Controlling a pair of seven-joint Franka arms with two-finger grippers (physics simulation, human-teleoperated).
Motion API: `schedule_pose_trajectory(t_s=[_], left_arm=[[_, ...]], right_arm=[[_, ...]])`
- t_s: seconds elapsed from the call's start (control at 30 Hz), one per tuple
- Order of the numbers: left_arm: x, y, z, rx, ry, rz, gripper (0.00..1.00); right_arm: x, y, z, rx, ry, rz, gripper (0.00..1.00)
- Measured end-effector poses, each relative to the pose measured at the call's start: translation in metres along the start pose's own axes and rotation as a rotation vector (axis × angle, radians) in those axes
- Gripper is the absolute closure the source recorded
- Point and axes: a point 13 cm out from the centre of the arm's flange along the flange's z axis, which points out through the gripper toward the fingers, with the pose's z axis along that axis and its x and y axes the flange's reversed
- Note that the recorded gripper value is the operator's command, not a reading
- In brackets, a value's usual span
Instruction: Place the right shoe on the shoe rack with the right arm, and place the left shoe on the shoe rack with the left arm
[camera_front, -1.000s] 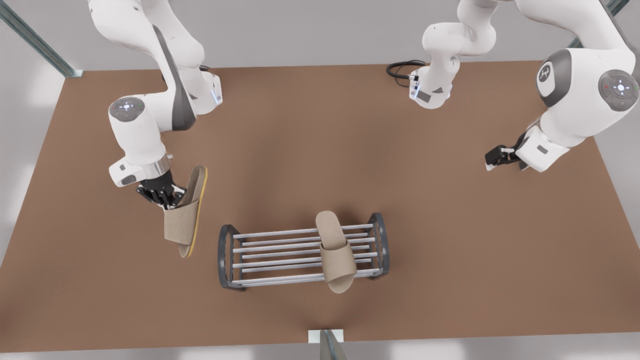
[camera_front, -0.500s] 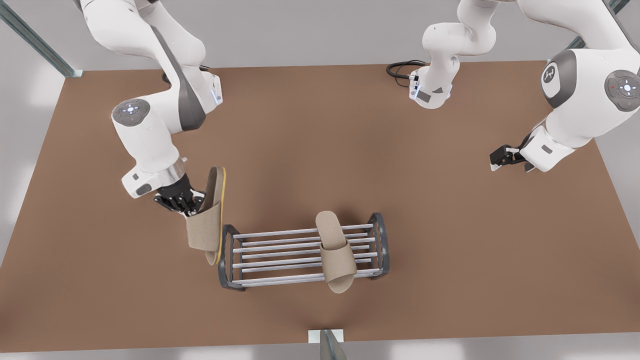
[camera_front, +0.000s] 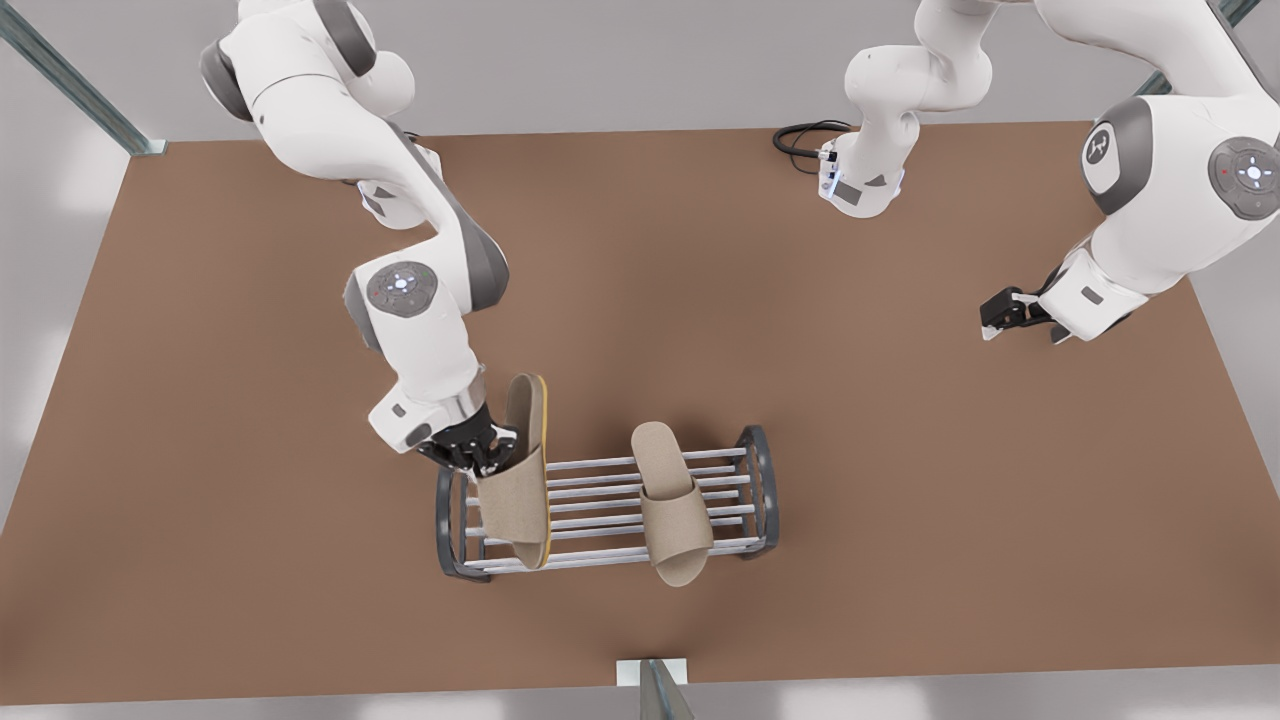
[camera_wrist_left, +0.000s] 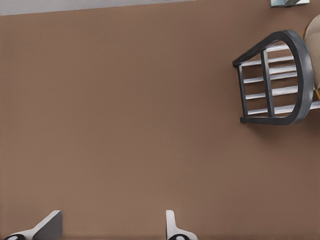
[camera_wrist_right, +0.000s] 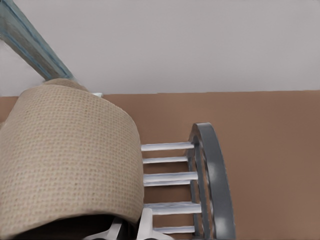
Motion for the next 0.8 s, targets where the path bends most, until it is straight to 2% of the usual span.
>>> schedule_pose_trajectory(t_s=[0.33, 0.57, 0.8], left_arm=[[-0.001, 0.0, 0.001, -0.001, -0.005, 0.01, 0.0], [0.0, 0.003, -0.003, -0.018, -0.013, 0.016, 0.0], [0.002, 0.004, -0.009, -0.025, -0.024, 0.021, 0.0]], right_arm=[[0.024, 0.034, 0.061, 0.032, 0.006, -0.013, 0.79], [0.034, 0.076, 0.059, 0.003, -0.045, -0.052, 0.79], [0.003, 0.036, 0.074, 0.034, -0.104, -0.024, 0.79]])
